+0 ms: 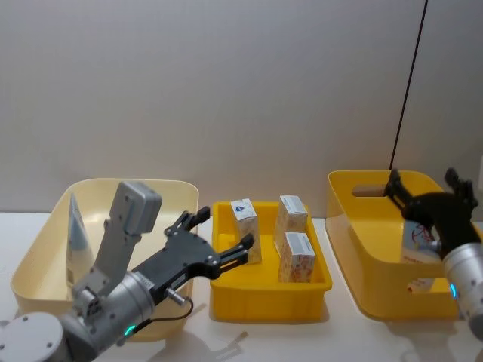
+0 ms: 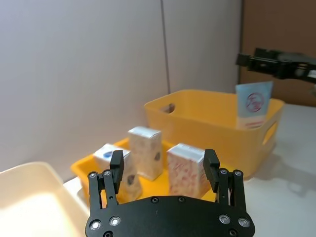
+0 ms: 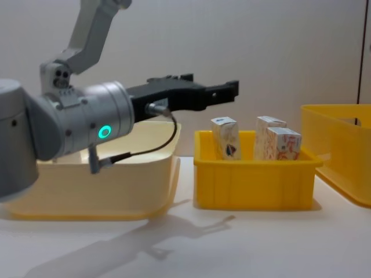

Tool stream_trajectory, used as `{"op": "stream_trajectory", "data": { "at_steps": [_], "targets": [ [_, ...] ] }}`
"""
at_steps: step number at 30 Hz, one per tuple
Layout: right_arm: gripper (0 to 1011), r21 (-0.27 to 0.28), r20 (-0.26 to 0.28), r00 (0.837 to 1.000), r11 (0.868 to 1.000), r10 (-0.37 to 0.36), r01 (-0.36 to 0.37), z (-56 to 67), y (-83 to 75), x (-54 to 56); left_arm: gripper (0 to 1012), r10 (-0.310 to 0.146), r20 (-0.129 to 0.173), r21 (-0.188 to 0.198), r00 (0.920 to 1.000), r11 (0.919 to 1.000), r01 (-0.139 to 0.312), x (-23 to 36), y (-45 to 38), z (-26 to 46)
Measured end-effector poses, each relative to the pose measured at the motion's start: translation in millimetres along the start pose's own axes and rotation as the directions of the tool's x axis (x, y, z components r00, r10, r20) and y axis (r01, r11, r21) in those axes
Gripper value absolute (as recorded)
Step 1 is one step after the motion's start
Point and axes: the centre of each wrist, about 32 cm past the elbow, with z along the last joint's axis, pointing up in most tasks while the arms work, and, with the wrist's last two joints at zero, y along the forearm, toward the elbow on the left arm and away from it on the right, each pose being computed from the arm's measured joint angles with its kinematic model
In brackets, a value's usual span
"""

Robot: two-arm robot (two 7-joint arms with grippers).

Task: Bimanual collaborative sorting of washing and personal care products

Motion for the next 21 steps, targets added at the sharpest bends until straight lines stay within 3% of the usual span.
{"op": "stream_trajectory", "data": {
  "at_steps": [4,11,18,21],
  "targets": [
    [1001,-0.011,0.001,0.999,0.999,0.036,-0.036,-6.9,-10.4,-3.3,1003,0.046,0.024,0.019,0.9986,0.9987,-0.047,-4.1,9.7,-4.0],
    [1002,-0.034,-0.004,0.994,0.994,0.107,-0.107,-20.1,-32.3,-10.3,1003,0.128,0.072,0.047,0.9892,0.9902,-0.132,-12.1,27.3,-10.6],
    [1002,-0.057,-0.016,0.985,0.983,0.172,-0.173,-30.7,-52.8,-16.7,1003,0.203,0.122,0.066,0.9715,0.975,-0.212,-20.5,44.4,-15.8],
    [1001,-0.067,-0.023,0.98,0.977,0.199,-0.2,-35.0,-62.0,-19.5,1003,0.242,0.151,0.072,0.9583,0.9641,-0.255,-25.4,53.4,-18.1]
  ]
}}
